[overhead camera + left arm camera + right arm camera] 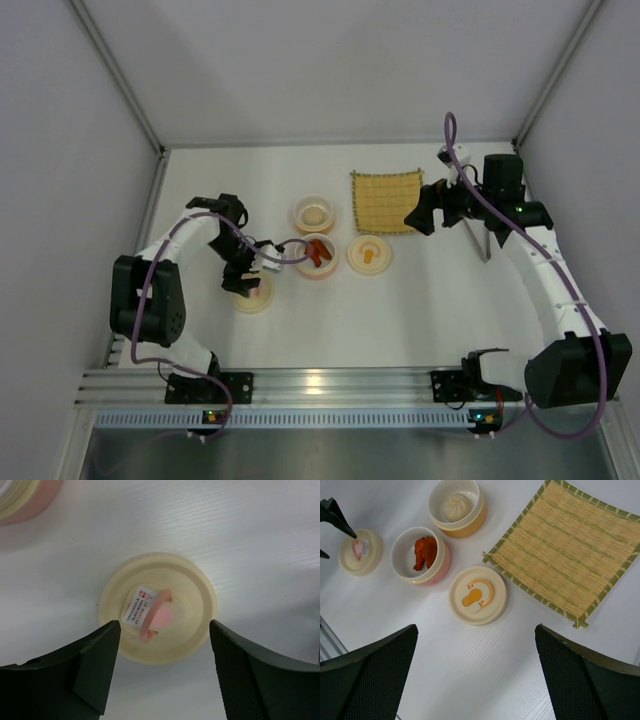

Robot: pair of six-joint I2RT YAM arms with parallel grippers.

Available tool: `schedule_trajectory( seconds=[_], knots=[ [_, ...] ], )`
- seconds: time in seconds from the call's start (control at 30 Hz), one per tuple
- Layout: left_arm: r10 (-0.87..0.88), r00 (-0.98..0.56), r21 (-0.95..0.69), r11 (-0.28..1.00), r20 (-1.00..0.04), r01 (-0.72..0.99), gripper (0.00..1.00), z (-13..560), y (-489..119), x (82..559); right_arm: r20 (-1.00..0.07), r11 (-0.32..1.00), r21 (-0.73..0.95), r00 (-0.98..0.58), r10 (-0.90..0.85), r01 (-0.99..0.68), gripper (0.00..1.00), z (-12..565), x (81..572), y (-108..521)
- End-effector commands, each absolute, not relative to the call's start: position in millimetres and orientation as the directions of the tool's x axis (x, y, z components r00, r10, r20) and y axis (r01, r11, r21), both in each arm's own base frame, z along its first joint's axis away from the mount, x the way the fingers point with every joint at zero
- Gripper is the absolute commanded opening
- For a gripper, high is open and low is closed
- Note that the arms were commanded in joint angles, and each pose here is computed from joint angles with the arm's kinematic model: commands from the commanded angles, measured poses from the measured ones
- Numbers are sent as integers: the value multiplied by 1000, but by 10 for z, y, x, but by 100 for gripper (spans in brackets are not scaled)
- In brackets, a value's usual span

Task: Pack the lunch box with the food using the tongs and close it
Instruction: Pick up the box lid from the center of the board.

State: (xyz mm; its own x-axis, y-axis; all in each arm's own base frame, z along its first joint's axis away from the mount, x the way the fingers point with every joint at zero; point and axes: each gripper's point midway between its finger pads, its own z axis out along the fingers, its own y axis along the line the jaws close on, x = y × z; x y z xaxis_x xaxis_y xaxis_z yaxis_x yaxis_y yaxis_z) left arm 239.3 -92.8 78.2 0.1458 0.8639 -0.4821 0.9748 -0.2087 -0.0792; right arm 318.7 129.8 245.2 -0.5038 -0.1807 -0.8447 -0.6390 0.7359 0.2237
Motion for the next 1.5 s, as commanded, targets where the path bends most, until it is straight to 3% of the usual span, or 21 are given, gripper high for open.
schedule_trajectory(
  seconds=[0.0, 0.73, 1.13, 1.47],
  knots=[
    [849, 217, -14, -255, -482, 967, 77, 742, -973, 2594, -853, 719, 222, -488, -184, -659, 99, 2503, 3096, 1283],
    [872, 219, -10, -249, -438, 969, 41, 370, -892, 2350, -838, 726, 235, -513, -185, -647, 99, 2363, 3135, 1253],
    [900, 162, 77, -143, -405, 987, 34, 406, -864, 2560, -847, 729, 226, -500, -181, -646, 99, 2403, 3102, 1242],
    [892, 191, 118, -156, -411, 981, 43, 491, -885, 2597, -851, 727, 219, -491, -184, -651, 99, 2441, 3041, 1239]
  ],
)
